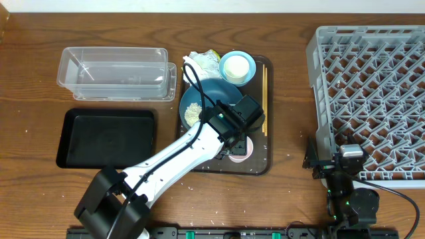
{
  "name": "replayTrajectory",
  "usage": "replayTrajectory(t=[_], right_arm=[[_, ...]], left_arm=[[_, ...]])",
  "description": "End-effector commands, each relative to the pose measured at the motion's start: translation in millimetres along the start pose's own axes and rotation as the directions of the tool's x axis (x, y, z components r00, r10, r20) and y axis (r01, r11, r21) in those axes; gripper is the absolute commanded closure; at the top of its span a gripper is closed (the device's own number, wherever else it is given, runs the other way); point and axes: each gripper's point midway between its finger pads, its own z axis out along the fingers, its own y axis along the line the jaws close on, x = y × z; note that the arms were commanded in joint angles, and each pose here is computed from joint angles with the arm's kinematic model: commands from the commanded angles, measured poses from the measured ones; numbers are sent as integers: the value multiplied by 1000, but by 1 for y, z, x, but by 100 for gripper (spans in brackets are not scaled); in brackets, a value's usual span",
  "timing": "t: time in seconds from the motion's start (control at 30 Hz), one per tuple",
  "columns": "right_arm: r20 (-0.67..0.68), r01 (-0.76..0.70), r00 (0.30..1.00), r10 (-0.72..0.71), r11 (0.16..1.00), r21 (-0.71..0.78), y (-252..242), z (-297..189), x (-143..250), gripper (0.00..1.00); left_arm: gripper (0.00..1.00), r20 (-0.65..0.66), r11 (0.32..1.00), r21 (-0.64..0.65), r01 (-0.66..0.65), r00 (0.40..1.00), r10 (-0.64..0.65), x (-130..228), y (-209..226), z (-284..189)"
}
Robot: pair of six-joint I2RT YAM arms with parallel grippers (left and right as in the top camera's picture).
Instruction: Sort waste into correct bins and load items into the dishwasher rack
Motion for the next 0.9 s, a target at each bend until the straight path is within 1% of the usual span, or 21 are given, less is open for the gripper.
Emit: replayTrajectory(t=[0.0, 0.57, 0.87], right_arm=[[-1, 11, 1000, -11, 1000, -14, 3, 0, 1, 1], [0, 11, 1000, -11, 1000, -14, 3, 0, 1, 1], [-1, 11, 1000, -11, 1000, -14, 3, 0, 1, 1]], left_arm=[[30, -4, 1000, -21, 9, 1000, -9, 2, 4, 3], [30, 21, 1000, -23, 10, 1000, -10, -4, 4, 3], [34, 34, 1000, -16, 13, 999, -13, -8, 0, 8]])
